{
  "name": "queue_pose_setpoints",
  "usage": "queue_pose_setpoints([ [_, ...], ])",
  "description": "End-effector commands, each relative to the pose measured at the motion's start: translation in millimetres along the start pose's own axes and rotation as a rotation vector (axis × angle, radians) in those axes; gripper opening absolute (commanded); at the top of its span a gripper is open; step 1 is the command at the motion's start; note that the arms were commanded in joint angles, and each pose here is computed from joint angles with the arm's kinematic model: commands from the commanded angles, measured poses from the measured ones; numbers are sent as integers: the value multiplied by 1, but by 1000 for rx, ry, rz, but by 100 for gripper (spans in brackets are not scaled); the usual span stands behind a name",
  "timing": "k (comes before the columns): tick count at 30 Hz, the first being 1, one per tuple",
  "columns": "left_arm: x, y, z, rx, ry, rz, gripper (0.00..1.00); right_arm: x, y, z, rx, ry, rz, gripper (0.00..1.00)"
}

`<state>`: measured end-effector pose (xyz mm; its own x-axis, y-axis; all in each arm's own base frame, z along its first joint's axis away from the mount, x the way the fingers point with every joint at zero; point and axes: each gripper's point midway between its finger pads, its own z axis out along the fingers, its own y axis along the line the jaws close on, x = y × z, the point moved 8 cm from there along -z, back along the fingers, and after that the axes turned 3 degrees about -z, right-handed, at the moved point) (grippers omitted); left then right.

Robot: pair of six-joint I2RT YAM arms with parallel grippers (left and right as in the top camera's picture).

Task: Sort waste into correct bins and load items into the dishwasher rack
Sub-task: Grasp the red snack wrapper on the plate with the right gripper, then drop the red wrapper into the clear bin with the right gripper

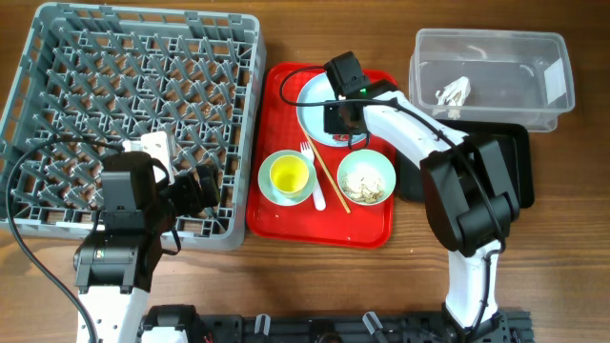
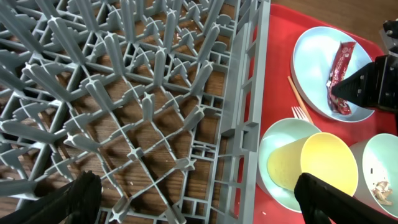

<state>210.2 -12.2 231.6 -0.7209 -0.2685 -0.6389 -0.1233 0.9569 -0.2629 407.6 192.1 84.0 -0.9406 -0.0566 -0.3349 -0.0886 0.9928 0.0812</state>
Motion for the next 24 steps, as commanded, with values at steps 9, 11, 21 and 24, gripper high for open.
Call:
queue_pose_setpoints([
  [9,-6,-1,-4,-1,-19,-11,100,-58,-63,-113,14,-295,160,5],
  [11,-6,-1,-4,-1,-19,-11,100,-63,-83,-131,41,-342,202,5],
  [21,-6,-1,-4,-1,-19,-11,100,-67,-185,-147,118,-373,432,29],
  [24,-6,-1,-4,-1,-19,-11,100,-75,-190,-155,45,-418,396,64],
])
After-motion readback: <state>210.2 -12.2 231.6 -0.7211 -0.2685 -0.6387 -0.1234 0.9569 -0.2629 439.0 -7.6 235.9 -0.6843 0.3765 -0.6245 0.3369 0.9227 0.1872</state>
